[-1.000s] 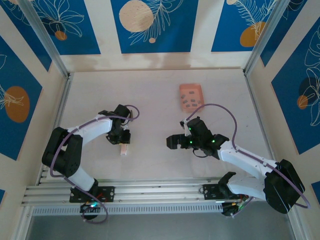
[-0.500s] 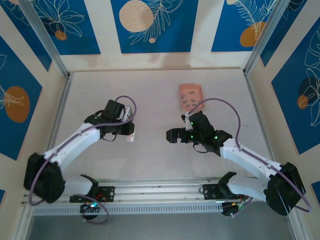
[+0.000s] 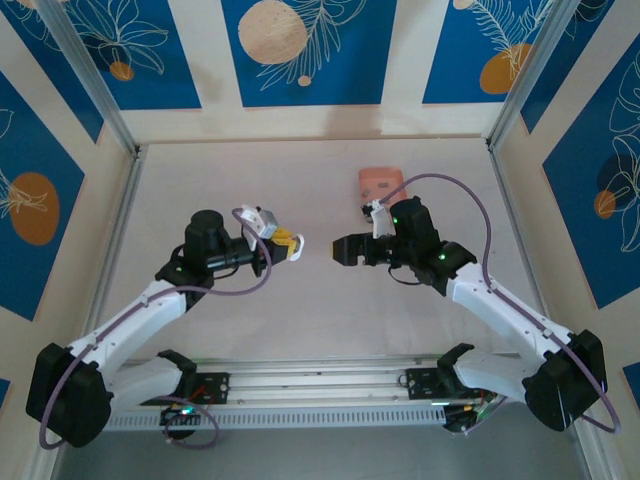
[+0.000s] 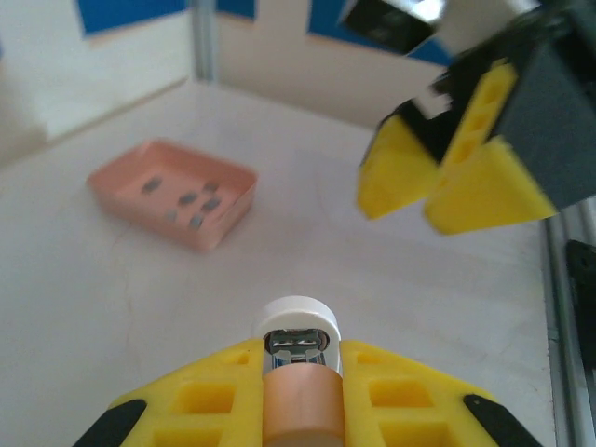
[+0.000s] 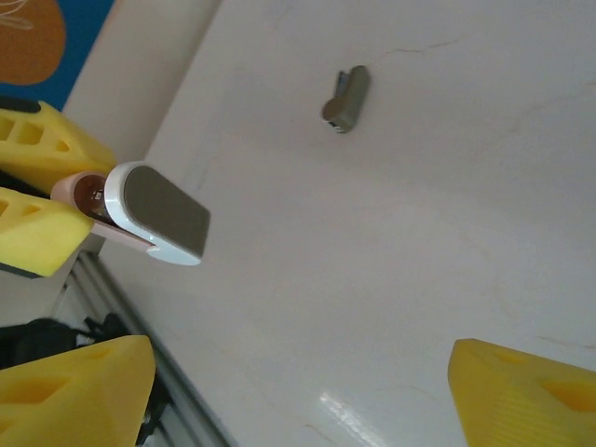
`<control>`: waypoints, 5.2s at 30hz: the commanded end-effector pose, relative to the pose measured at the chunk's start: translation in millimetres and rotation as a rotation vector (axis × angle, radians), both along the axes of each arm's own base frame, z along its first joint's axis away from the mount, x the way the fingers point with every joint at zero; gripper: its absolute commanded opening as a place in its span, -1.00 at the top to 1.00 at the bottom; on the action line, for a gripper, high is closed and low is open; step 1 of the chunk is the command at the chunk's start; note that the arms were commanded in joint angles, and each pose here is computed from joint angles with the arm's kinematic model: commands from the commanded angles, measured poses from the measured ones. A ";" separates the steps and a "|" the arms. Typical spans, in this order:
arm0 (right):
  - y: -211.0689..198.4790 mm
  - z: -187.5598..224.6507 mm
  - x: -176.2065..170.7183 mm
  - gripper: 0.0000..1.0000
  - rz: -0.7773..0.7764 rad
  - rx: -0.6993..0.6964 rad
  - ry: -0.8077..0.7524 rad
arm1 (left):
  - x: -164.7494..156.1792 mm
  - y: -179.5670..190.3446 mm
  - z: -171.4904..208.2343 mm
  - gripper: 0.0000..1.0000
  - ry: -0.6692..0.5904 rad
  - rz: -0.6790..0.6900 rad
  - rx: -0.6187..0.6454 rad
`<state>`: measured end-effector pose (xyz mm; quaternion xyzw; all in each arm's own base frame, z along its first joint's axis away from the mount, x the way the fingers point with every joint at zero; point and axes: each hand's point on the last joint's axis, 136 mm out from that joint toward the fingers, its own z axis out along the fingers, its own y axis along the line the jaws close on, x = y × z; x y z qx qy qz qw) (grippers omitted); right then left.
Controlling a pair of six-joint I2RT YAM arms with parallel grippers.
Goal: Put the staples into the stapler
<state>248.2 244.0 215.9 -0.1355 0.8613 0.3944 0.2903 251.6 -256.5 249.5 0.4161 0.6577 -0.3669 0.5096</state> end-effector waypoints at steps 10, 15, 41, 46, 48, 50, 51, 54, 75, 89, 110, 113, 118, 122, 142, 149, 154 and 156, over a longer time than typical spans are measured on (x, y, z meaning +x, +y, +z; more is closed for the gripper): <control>29.6 40.0 -23.8 -0.53 0.199 0.118 -0.042 | -44.5 -23.8 17.5 1.00 -0.362 -0.343 0.011; 37.9 49.2 -26.6 -0.51 0.241 0.124 -0.073 | -48.1 -26.3 15.3 1.00 -0.393 -0.352 0.029; 14.9 -37.7 -6.3 -0.40 0.068 0.060 0.174 | -55.3 -28.8 39.8 1.00 -0.449 -0.327 -0.034; 9.3 -49.6 -3.4 -0.41 0.038 0.109 0.213 | -50.8 -29.9 50.2 1.00 -0.430 -0.290 -0.083; 6.3 -49.7 -3.7 -0.40 0.026 0.116 0.204 | -45.0 -30.2 53.0 1.00 -0.401 -0.259 -0.100; 1.5 -45.9 -3.9 -0.42 0.014 0.117 0.169 | -42.8 -31.3 53.9 1.00 -0.375 -0.254 -0.106; -1.7 -41.4 -4.5 -0.43 0.011 0.115 0.136 | -41.7 -32.1 53.7 1.00 -0.356 -0.254 -0.107; -10.2 -19.0 -7.1 -0.50 0.029 0.104 -0.040 | -41.9 -34.5 56.0 1.00 -0.308 -0.269 -0.113; 35.0 34.2 -45.3 -0.42 0.669 -0.075 -0.913 | -56.7 -50.9 65.1 1.00 -0.217 -0.436 -0.173; 59.7 30.4 -45.1 -0.11 0.732 -0.002 -0.892 | -58.4 -57.3 68.2 1.00 -0.212 -0.474 -0.190; -7.5 -76.8 34.3 0.64 -0.247 -0.292 -0.098 | 66.4 47.9 -8.3 -0.32 0.240 0.696 -0.164; -20.4 -109.9 40.3 0.64 -0.432 -0.386 0.049 | 68.3 72.9 -37.8 -0.32 0.318 0.850 -0.098; -25.0 -142.4 54.1 0.64 -0.563 -0.517 0.145 | 66.8 93.7 -70.9 -0.35 0.418 0.975 -0.024; -22.7 -156.9 64.9 0.63 -0.585 -0.620 0.159 | 66.1 101.4 -89.3 -0.35 0.492 1.021 0.001; 1.2 -183.9 77.9 0.22 -0.507 -0.683 0.165 | 73.5 106.6 -137.6 -0.35 0.781 1.041 0.061; 4.4 -166.4 74.3 -0.01 -0.491 -0.662 0.136 | 82.6 106.9 -147.6 -0.33 0.881 1.024 0.109; 1.7 -116.6 68.0 -0.08 -0.484 -0.590 0.038 | 98.6 113.1 -151.5 -0.31 0.934 1.039 0.233; 0.5 -100.9 62.6 -0.14 -0.466 -0.543 0.015 | 107.0 115.1 -156.8 -0.27 0.968 1.039 0.292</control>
